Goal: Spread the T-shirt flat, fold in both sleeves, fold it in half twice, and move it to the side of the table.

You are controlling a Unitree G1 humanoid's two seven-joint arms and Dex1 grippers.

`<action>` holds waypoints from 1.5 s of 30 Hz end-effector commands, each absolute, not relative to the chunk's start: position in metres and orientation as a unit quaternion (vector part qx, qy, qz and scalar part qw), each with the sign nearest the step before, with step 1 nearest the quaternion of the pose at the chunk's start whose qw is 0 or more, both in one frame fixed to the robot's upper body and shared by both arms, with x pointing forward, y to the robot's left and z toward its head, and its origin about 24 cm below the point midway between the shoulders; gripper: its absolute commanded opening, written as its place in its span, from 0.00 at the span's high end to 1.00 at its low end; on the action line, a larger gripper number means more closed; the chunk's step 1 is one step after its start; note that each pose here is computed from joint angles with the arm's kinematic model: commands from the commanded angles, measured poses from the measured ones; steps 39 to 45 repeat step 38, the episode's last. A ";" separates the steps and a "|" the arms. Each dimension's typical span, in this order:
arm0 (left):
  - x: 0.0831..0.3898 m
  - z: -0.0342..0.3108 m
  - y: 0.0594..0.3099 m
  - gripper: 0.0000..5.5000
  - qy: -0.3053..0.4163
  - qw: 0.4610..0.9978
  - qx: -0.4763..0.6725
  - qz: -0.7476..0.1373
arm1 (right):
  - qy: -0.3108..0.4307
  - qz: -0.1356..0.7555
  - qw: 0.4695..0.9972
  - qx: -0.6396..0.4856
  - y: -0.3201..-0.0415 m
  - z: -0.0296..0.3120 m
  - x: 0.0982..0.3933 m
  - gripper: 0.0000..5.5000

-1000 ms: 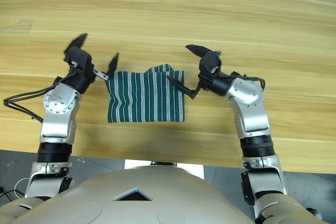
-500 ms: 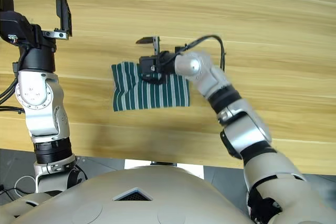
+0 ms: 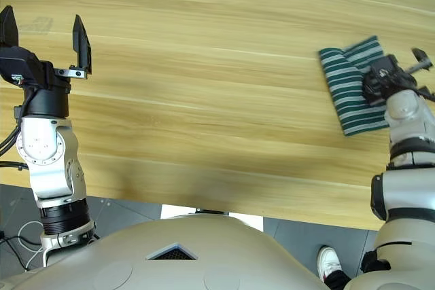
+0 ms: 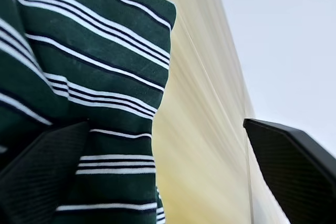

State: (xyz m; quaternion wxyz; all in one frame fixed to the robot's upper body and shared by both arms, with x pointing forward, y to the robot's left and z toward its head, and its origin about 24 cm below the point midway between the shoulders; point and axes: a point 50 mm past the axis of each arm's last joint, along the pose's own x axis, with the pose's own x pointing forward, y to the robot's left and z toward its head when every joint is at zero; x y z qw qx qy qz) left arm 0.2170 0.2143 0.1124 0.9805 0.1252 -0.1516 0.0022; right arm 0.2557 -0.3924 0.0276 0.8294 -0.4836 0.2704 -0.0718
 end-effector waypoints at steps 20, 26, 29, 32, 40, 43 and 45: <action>0.239 0.090 0.174 0.09 -0.144 0.985 0.095 -0.031 | -0.282 -0.057 0.867 -0.406 -0.200 0.096 0.300 0.02; 0.244 0.063 0.152 0.09 -0.145 0.983 0.098 -0.062 | -0.237 0.065 0.967 -0.065 -0.124 0.052 0.281 0.02; 0.238 0.054 0.153 0.09 -0.144 0.982 0.109 -0.053 | -0.245 0.076 0.966 -0.035 -0.125 0.052 0.274 0.02; 0.237 0.056 0.149 0.09 -0.162 0.978 0.124 -0.044 | -0.229 0.075 0.970 -0.005 -0.127 0.048 0.271 0.02; 0.236 0.058 0.150 0.09 -0.166 0.981 0.097 -0.022 | -0.209 0.064 0.976 0.021 -0.134 0.046 0.270 0.02; 0.236 0.058 0.150 0.09 -0.166 0.981 0.097 -0.022 | -0.209 0.064 0.976 0.021 -0.134 0.046 0.270 0.02; 0.236 0.058 0.150 0.09 -0.166 0.981 0.097 -0.022 | -0.209 0.064 0.976 0.021 -0.134 0.046 0.270 0.02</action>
